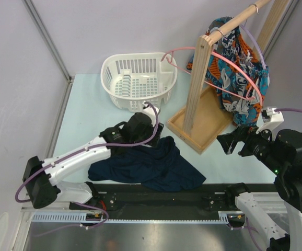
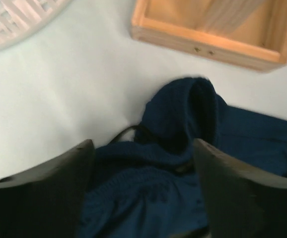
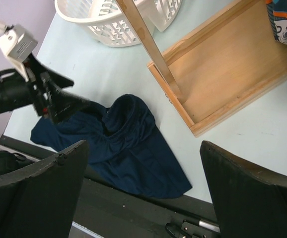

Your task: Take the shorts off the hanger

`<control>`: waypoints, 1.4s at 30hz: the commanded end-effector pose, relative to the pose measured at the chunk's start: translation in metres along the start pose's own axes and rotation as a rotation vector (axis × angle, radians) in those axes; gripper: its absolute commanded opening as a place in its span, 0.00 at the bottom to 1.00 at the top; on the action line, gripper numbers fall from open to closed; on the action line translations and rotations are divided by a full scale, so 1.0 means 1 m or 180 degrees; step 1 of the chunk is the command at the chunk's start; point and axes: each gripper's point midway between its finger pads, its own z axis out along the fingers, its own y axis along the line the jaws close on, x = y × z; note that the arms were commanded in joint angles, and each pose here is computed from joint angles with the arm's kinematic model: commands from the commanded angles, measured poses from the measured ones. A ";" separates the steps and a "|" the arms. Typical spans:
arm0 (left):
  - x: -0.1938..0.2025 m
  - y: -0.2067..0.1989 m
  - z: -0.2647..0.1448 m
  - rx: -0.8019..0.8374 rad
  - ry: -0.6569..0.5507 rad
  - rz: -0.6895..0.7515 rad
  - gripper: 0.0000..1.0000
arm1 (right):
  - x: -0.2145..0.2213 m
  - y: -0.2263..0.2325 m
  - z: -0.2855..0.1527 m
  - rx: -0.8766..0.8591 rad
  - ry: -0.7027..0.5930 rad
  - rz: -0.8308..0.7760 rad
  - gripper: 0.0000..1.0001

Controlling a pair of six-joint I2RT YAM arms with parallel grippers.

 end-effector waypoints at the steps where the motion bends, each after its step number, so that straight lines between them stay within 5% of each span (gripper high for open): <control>1: 0.026 -0.020 -0.028 0.0509 0.0079 -0.0536 0.92 | -0.002 0.001 -0.001 -0.0015 -0.0048 0.0015 1.00; 4: 0.048 -0.022 -0.035 0.0498 0.0200 -0.1251 1.00 | -0.003 0.003 -0.002 -0.0043 -0.0068 0.0030 1.00; 10: 0.081 -0.009 -0.034 -0.0076 0.0458 -0.2834 1.00 | -0.006 0.006 -0.002 -0.0080 -0.0111 0.0074 1.00; 16: 0.087 0.002 -0.022 -0.0520 0.0717 -0.3682 1.00 | -0.004 0.003 -0.004 -0.0040 -0.0115 0.0057 1.00; 24: 0.110 0.008 0.002 -0.1038 0.1392 -0.4385 1.00 | -0.002 -0.001 -0.009 0.0031 -0.0136 0.0035 1.00; 34: 0.142 -0.002 0.059 -0.1800 0.2467 -0.4275 0.97 | -0.002 -0.001 -0.007 0.0029 -0.0125 0.0056 1.00; 37: 0.166 -0.008 0.063 -0.1830 0.2629 -0.4376 0.80 | -0.003 0.001 -0.008 0.0000 -0.0146 0.0072 1.00; 38: 0.159 -0.008 0.064 -0.1728 0.2478 -0.4435 0.58 | -0.002 0.001 -0.008 -0.0011 -0.0136 0.0066 1.00; 40: 0.164 0.004 0.058 -0.1856 0.2261 -0.4443 0.34 | -0.003 0.003 -0.009 -0.0035 -0.0143 0.0083 1.00; 42: 0.146 0.012 0.049 -0.1761 0.1978 -0.4447 0.25 | -0.002 0.003 -0.009 -0.0032 -0.0134 0.0094 1.00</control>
